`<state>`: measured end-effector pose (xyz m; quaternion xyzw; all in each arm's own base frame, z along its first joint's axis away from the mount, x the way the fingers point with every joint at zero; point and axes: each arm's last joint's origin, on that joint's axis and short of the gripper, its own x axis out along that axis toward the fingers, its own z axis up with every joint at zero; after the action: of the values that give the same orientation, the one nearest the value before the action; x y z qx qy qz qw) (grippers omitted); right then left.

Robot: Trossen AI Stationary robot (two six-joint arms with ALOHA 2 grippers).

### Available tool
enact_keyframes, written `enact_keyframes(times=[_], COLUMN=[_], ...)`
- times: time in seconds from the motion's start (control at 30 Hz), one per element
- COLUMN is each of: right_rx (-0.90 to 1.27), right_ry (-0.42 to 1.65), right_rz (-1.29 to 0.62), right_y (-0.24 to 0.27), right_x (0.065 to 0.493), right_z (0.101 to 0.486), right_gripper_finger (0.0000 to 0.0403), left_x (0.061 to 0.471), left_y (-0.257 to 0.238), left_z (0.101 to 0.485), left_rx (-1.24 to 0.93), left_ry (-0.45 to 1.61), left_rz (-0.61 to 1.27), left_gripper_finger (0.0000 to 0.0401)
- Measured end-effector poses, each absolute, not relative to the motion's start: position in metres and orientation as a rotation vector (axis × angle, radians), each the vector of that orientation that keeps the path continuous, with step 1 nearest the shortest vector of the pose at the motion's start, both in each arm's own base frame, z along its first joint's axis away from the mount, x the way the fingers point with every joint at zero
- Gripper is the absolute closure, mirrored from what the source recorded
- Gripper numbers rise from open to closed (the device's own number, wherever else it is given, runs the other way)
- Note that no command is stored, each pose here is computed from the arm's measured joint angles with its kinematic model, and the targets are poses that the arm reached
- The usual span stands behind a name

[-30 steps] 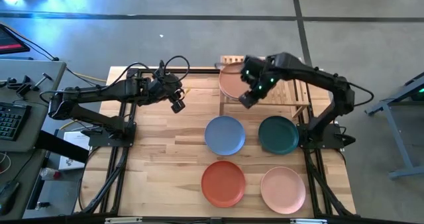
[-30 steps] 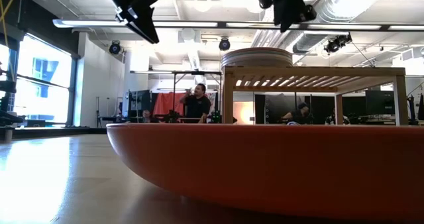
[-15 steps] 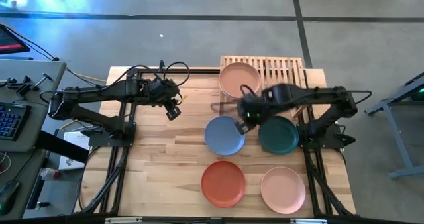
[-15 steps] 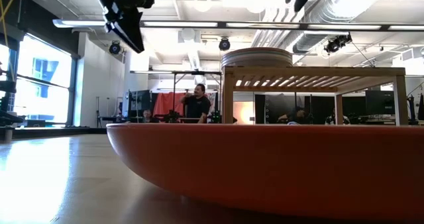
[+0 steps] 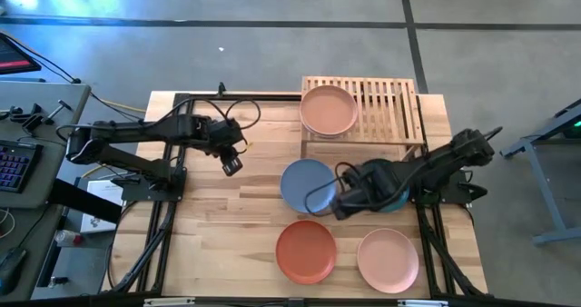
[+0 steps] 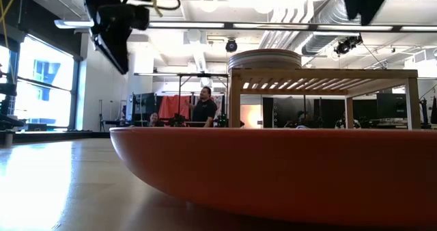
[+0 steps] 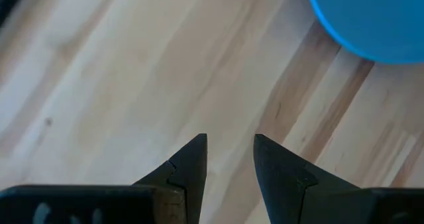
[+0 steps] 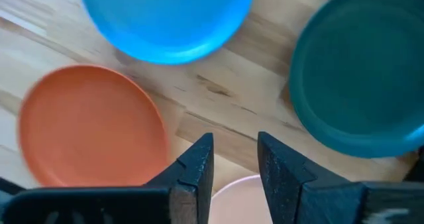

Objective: Place and stack plates onto a shelf
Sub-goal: Put the green plate on the shelf

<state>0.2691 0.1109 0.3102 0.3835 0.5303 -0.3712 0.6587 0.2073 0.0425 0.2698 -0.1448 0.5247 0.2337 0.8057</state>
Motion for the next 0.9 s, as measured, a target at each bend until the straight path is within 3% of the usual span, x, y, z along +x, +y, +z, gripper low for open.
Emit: enact_keyframes(times=[0.37, 0.9], right_rx=[0.856, 0.767], right_ry=[1.241, 1.290], right_rz=[-0.933, -1.010], right_y=[0.128, 0.121], right_x=[0.254, 0.236], right_z=[0.267, 0.206], right_gripper_finger=[0.0308, 0.0308], left_x=[0.201, 0.200], left_y=[0.030, 0.017], left_z=[0.242, 0.233], left_rx=[-0.368, -0.397], left_ry=[1.207, 1.212], left_rz=[0.498, 0.496], left_gripper_finger=[0.0288, 0.0288])
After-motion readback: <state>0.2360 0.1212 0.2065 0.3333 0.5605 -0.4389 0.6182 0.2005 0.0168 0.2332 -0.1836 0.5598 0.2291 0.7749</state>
